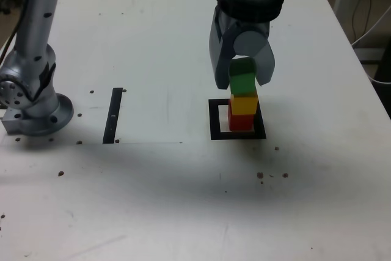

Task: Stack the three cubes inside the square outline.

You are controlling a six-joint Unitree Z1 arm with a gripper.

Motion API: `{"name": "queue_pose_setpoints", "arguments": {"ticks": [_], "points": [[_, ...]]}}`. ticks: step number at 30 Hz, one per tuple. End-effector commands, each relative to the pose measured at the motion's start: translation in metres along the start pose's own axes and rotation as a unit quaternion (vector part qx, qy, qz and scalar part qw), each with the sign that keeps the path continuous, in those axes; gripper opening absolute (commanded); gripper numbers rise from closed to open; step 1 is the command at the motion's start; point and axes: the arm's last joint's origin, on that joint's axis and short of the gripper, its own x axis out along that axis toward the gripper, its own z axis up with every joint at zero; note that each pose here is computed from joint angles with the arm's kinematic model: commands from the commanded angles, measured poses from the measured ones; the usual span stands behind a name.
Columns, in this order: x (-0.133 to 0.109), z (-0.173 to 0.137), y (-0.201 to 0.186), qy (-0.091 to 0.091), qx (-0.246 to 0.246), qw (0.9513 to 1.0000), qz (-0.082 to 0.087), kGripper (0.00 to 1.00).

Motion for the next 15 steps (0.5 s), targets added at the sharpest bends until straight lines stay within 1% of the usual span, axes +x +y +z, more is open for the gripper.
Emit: {"name": "queue_pose_setpoints", "arguments": {"ticks": [1, 3, 8, 11, 13, 15], "points": [[0.0037, 0.0027, -0.0001, 0.004, -0.001, 1.0000, 0.002, 0.52], [0.0048, 0.0042, -0.0004, 0.004, -0.001, 1.0000, 0.002, 0.54], [0.0066, 0.0071, -0.0011, -0.005, -0.002, 1.0000, 0.000, 0.63], [0.0074, 0.0071, -0.0012, -0.005, -0.002, 1.0000, 0.000, 0.65], [0.0085, 0.0073, -0.0013, -0.006, -0.002, 1.0000, -0.001, 0.70], [0.0102, 0.0075, -0.0014, -0.006, -0.002, 1.0000, -0.001, 0.79]]}}
